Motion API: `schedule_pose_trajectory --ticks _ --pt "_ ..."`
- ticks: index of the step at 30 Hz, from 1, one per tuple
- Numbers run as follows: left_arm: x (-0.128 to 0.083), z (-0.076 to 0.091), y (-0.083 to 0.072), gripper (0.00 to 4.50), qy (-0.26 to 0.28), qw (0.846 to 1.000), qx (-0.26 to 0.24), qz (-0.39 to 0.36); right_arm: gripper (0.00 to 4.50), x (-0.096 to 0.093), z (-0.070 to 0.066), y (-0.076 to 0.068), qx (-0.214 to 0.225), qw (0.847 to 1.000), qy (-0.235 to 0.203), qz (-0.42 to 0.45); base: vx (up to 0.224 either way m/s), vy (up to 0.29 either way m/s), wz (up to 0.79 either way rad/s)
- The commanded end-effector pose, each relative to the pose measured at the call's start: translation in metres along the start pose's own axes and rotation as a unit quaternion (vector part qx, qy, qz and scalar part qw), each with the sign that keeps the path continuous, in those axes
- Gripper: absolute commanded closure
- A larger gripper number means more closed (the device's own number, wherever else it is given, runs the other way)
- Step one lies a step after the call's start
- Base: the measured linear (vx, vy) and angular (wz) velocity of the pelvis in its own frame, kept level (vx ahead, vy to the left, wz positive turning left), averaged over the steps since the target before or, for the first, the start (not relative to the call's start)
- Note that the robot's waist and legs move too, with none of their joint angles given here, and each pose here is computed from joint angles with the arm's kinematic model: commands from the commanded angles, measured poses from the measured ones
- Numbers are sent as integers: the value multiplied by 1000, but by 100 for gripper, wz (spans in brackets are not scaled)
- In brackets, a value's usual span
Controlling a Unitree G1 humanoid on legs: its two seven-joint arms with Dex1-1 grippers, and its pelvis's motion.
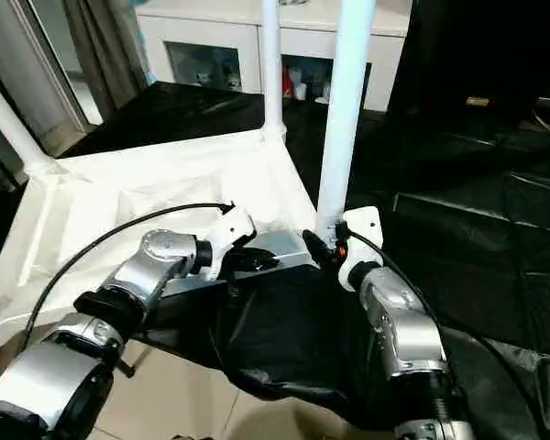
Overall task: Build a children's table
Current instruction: Rotate leg to tighten
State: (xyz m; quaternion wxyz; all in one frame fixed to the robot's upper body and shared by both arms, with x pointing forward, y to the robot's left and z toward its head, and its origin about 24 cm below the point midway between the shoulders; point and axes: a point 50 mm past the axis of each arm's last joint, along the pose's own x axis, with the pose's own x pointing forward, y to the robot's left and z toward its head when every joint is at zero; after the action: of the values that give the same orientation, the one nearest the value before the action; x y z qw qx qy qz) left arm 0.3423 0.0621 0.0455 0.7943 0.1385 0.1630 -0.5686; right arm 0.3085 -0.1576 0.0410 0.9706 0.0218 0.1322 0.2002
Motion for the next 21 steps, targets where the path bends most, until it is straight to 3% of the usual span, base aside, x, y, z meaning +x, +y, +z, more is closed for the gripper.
schedule_pose_trajectory --ticks 1,6,10,15,21 --pt "28 30 -15 450 -62 998 10 -15 113 11 -30 58 36 987 59 147 0 0 0" --pt "14 20 -18 450 -60 994 30 -85 69 -2 -22 50 0 975 54 217 0 0 0" --pt "2 13 -20 450 -48 989 47 -131 69 -17 -19 41 -22 960 65 271 29 -11 1" --pt "-23 0 -19 450 -20 977 63 -203 69 -42 -13 17 -59 937 89 332 63 -25 1" --pt "-42 -7 -19 450 -1 967 66 -245 69 -57 -7 0 -81 920 112 365 0 0 0"
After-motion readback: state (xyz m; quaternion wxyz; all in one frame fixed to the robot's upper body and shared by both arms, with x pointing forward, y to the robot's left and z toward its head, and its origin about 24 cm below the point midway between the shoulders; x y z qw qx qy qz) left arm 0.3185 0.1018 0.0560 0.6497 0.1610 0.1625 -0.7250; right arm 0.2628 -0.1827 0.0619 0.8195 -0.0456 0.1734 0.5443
